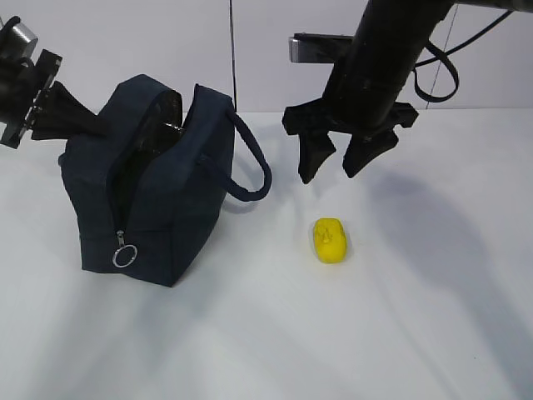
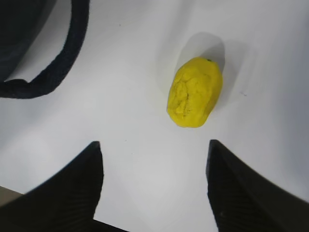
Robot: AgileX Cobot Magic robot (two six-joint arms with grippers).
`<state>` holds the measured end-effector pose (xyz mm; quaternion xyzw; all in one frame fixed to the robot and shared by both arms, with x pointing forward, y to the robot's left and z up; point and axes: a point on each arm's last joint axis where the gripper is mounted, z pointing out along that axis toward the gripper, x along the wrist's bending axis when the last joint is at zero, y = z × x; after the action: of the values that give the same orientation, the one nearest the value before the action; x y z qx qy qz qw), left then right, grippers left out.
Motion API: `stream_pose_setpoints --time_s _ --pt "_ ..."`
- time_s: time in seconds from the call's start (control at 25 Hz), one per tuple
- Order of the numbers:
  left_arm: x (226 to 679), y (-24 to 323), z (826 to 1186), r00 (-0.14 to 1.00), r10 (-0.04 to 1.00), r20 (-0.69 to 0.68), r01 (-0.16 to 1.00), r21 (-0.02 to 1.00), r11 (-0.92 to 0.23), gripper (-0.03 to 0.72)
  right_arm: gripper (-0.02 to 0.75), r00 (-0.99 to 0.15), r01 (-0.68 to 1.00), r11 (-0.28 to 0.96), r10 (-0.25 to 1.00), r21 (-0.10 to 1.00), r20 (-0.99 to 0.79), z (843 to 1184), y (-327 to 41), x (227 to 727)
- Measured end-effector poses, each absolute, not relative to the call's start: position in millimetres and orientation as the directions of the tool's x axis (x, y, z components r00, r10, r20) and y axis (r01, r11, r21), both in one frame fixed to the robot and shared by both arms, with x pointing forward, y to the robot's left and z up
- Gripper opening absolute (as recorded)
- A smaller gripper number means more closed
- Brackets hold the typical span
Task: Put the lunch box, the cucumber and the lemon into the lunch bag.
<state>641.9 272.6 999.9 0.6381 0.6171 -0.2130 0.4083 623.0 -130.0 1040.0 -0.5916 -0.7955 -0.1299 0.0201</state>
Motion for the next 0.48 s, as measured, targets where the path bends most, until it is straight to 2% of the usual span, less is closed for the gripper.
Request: stream_pose_setpoints --time_s 0.16,0.48 --pt "642 273 1000 0.148 0.614 -0.775 0.961 0.258 0.095 -0.009 0.501 -0.253 0.961 0.227 0.952 0.159 0.172 1033 -131 624" --pt "642 273 1000 0.148 0.615 -0.774 0.962 0.258 0.094 -0.008 0.501 -0.174 0.985 0.17 0.973 0.036 0.149 980 -127 638"
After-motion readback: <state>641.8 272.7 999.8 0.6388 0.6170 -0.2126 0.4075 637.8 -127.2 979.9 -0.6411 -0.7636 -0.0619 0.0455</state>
